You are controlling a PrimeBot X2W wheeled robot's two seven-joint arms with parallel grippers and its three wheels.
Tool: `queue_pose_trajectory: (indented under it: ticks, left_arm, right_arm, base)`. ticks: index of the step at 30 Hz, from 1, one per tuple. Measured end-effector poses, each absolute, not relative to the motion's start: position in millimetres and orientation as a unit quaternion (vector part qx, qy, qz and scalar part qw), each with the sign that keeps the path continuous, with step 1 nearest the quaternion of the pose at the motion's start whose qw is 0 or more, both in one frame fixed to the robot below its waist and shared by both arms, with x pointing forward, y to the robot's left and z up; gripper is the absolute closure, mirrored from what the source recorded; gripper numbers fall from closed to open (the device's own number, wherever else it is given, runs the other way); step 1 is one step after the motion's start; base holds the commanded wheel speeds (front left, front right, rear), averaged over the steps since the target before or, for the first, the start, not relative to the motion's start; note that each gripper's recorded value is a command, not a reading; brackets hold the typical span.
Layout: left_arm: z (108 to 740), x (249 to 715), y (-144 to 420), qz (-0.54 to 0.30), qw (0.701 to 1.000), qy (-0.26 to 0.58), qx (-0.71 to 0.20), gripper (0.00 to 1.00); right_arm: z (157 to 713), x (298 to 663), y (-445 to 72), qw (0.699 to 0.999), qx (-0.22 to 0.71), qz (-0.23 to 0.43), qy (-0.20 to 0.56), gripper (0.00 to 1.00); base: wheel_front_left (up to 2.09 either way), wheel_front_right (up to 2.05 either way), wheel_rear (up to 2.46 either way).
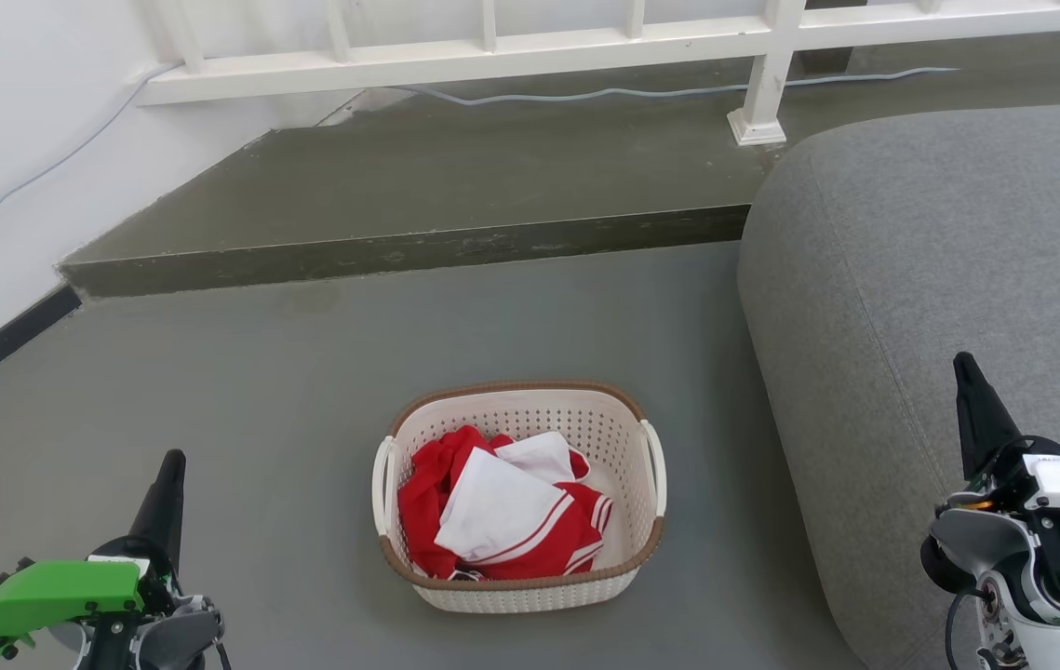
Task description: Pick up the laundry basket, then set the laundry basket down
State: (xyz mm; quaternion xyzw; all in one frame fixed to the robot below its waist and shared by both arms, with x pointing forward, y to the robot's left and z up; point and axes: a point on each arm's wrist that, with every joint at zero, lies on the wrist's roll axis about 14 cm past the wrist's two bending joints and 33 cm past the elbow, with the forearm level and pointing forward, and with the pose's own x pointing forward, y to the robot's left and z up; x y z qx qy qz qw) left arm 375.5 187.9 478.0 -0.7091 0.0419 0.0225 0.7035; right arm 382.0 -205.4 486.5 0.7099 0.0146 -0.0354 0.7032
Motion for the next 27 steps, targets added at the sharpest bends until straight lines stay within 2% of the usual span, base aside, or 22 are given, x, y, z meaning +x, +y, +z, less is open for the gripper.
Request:
queue_pose_trajectory:
  ticks: [27]
  left_arm:
    - [478.0, 375.6, 187.9, 0.022, 0.703, 0.042, -0.709, 1.0]
  right_arm:
    - [486.6, 382.0, -205.5, 0.703, 0.71, -0.035, 0.014, 1.0]
  base:
    - [0.0, 0.0, 0.0]
